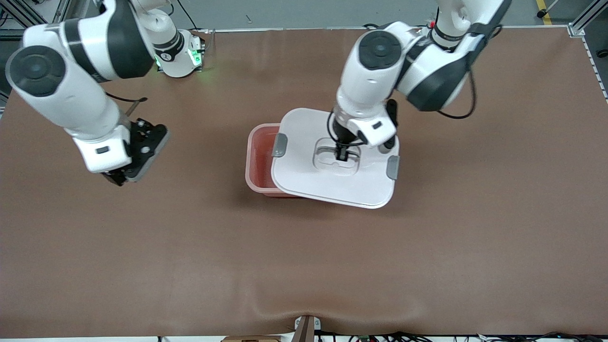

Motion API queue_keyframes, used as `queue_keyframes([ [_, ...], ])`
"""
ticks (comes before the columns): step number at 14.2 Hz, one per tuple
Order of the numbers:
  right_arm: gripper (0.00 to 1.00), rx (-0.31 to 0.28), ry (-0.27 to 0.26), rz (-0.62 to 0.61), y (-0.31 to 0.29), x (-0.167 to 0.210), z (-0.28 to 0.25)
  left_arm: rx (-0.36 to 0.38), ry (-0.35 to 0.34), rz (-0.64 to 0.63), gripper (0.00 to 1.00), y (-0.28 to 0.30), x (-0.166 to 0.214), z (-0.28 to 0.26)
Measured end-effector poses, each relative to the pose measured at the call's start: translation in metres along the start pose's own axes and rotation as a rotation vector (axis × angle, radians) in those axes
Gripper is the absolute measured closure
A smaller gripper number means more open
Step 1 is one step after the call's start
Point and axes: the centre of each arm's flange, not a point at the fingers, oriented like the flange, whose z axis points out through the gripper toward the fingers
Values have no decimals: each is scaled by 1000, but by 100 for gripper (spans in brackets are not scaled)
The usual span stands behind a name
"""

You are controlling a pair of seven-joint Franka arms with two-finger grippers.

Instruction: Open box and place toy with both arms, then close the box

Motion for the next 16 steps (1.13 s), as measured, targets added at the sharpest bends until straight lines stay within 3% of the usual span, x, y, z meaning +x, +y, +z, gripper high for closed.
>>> queue_keyframes([
  [5,0,43,-30,256,45,-75,-13,-103,89,-141,93,-35,-70,65],
  [10,0,72,-63,556,56,-114,-30,-101,95,-156,93,-53,-94,93],
  [13,0,72,-40,619,60,-135,-44,-100,93,-157,93,-57,-99,94],
  [16,0,115,13,705,72,-174,-50,-94,93,-154,93,-64,-106,99],
])
